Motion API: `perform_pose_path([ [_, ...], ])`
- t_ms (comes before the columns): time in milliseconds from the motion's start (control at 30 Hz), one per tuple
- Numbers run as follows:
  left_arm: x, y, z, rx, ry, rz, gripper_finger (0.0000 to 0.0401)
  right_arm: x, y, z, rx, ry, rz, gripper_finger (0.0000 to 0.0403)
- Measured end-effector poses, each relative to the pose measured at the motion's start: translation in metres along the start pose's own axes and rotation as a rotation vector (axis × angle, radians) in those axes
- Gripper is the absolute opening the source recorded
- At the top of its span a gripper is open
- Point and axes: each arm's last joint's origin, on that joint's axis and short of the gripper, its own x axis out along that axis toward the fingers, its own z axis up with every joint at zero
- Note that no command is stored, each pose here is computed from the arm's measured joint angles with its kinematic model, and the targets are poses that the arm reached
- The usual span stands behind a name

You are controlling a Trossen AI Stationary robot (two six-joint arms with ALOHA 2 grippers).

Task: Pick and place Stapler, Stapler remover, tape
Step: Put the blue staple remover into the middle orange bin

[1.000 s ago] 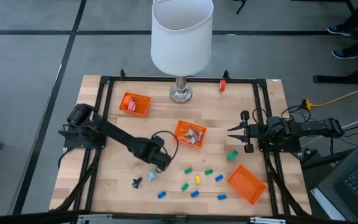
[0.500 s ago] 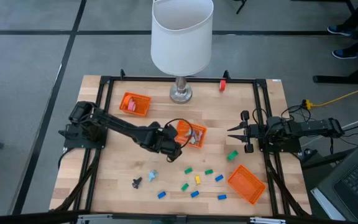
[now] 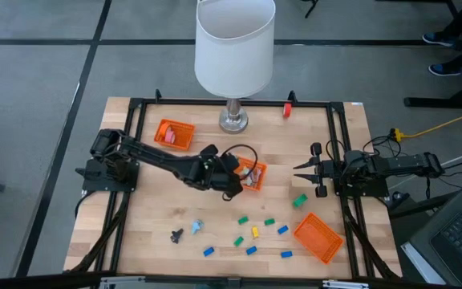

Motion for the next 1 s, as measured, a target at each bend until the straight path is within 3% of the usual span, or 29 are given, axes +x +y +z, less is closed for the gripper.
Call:
perform_pose_path([
  [333,0.01,0.004,0.019,-0.038,-0.073,-0.082,0.0068,0.0,0.0,0.0,0.0,0.0,0.0,0.0106],
  [1000,0.015,0.008,0.022,-0.09,-0.054,-0.109,0.0068,0.0,0.0,0.0,0.0,0.0,0.0,0.0106],
])
